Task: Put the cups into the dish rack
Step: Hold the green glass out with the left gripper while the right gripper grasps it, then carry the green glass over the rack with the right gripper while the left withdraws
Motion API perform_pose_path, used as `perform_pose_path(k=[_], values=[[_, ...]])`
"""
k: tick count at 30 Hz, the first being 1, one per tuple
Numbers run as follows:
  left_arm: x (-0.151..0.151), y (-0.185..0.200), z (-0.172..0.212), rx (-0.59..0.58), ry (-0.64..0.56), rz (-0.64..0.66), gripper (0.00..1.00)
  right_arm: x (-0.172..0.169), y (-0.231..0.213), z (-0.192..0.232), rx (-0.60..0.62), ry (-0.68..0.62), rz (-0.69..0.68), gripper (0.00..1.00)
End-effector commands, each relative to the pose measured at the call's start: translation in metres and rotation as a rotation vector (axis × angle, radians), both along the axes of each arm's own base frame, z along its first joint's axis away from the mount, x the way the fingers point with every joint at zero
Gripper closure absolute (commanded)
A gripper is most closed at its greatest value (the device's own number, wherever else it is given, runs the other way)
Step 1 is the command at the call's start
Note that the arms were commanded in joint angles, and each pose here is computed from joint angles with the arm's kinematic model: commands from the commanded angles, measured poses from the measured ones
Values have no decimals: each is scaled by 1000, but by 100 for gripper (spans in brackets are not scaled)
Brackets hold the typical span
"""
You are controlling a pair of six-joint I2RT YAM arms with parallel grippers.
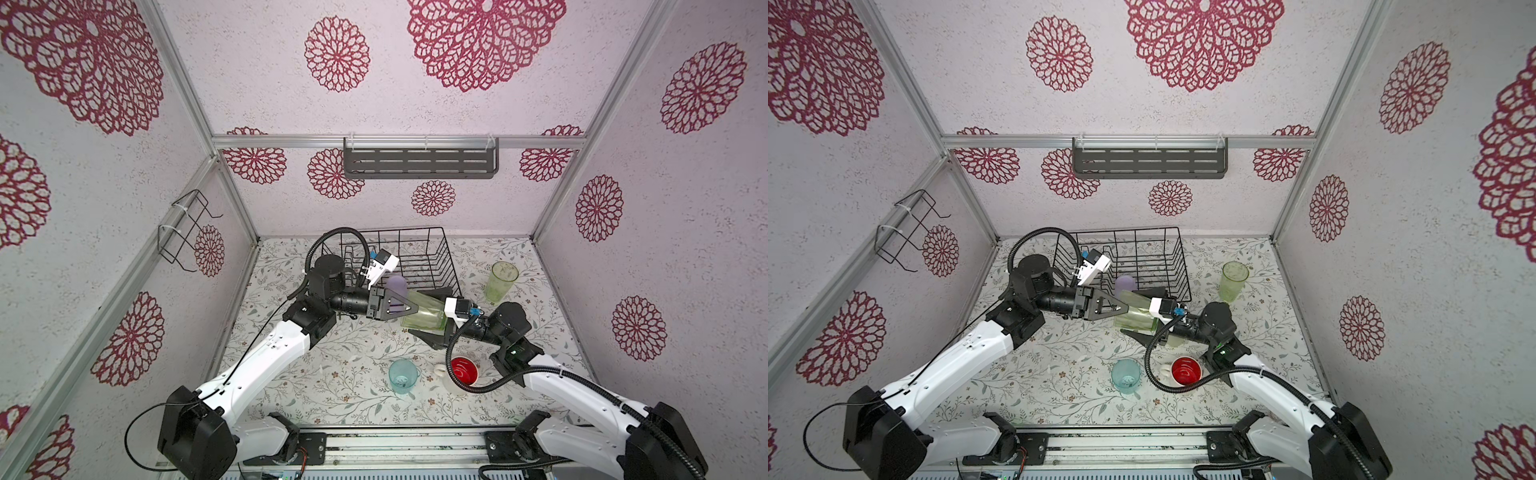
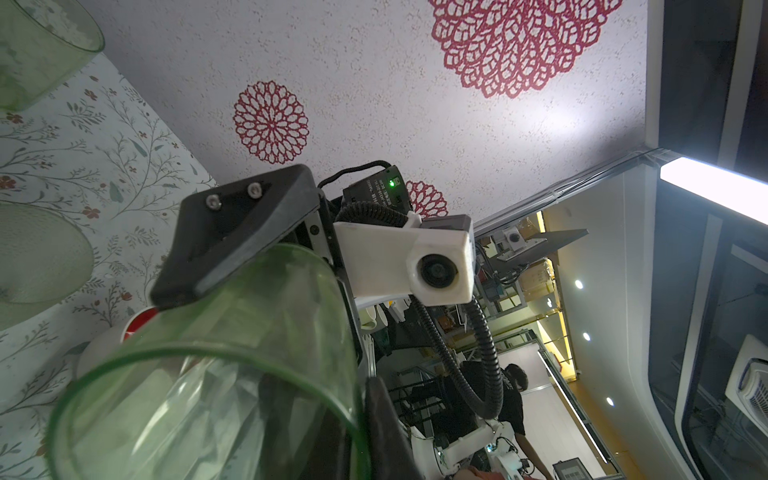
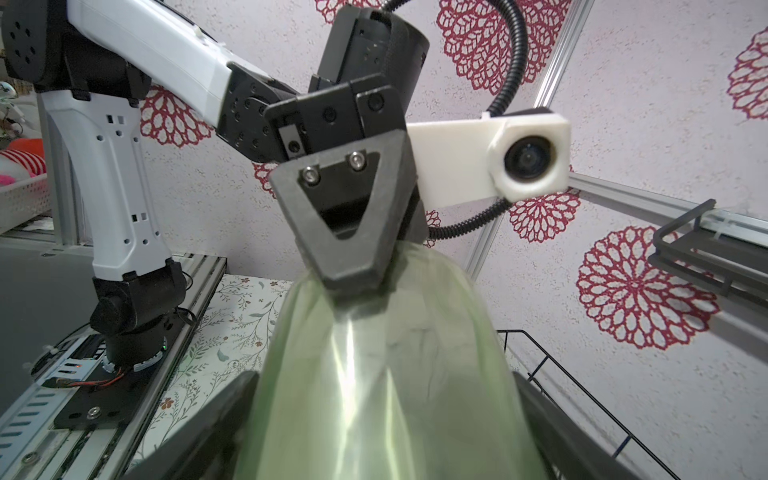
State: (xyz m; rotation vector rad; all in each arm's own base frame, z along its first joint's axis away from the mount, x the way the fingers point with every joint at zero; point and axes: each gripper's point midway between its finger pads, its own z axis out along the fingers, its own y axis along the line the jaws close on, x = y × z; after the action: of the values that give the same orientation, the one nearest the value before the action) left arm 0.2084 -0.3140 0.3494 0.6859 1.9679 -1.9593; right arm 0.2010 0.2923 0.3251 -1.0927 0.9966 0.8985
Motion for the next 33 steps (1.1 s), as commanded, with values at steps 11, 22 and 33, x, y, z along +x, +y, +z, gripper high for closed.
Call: perform_pose_path(k=[11, 22, 33], values=[[-6, 0, 24, -37, -65, -11, 89, -4, -5, 25, 62, -37, -7, 8], [-7, -2, 30, -70, -52, -25, 89, -5, -1, 22, 38, -29, 22, 12], [-4, -1, 22, -60, -45, -13, 67, -2, -2, 22, 38, -26, -2, 24]])
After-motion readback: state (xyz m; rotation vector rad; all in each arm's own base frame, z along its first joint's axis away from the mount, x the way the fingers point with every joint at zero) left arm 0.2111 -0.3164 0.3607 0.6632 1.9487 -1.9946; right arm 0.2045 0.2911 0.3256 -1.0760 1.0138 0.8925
